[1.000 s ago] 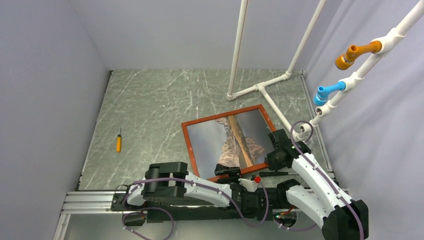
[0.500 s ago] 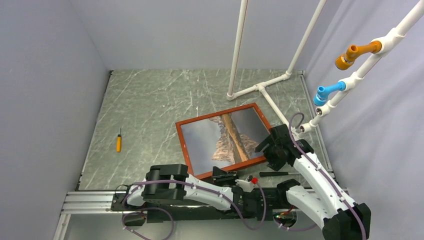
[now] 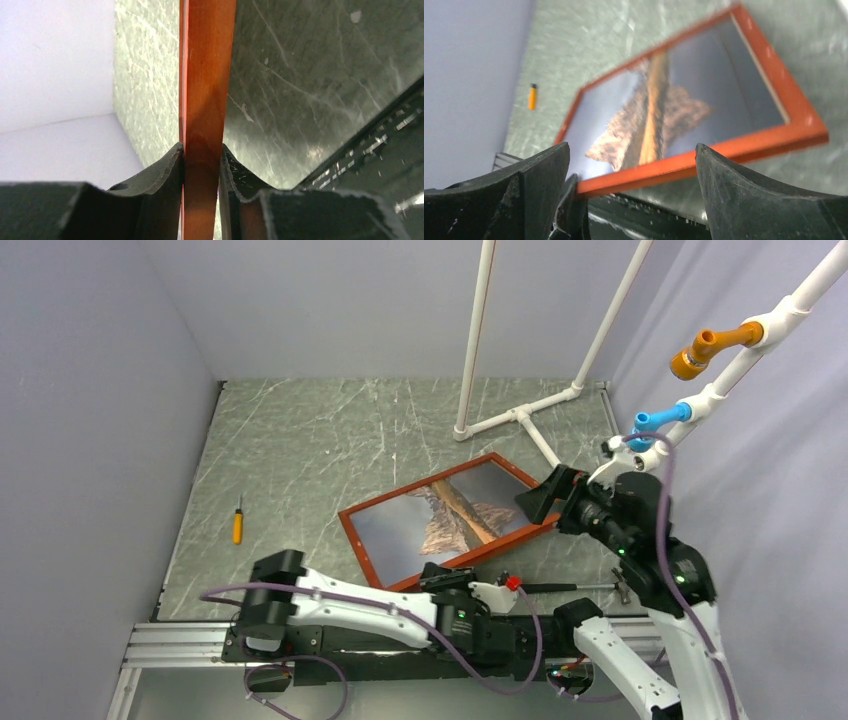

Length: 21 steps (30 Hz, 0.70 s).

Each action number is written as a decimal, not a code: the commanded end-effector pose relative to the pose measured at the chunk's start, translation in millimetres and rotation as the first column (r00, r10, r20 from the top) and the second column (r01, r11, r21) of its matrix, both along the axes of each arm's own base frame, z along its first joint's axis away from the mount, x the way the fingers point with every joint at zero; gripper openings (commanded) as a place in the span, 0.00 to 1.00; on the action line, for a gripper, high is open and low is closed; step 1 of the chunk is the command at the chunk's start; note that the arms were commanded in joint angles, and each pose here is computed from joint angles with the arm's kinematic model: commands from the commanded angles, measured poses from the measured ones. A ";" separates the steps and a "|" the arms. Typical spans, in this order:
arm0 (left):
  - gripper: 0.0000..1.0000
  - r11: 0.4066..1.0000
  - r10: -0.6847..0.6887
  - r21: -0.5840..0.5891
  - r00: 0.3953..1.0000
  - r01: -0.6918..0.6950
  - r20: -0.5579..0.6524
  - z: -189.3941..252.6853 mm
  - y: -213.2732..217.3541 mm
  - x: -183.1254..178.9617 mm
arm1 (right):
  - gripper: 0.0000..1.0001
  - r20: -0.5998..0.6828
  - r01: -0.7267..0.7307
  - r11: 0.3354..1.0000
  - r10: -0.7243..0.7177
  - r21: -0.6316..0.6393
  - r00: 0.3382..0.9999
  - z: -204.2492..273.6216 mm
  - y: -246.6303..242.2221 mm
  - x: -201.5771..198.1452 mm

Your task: Take the photo out of the frame

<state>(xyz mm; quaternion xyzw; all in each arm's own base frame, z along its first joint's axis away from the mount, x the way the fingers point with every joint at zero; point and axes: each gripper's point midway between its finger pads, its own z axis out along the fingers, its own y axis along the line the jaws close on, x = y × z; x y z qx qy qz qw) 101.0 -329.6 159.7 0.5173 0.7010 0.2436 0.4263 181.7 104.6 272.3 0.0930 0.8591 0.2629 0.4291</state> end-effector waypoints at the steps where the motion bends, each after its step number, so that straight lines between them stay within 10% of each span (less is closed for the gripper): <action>1: 0.00 0.977 -0.139 -0.184 0.979 0.111 -0.151 65.3 -3.3 -18.6 | 0.96 0.229 -0.154 0.985 0.168 -0.075 0.959 79.4 6.9 -9.3; 21: 0.00 0.841 -0.363 -0.515 0.880 0.167 -0.307 158.7 40.2 38.5 | 0.94 0.255 -0.071 0.987 0.107 -0.144 0.961 91.8 -8.9 2.8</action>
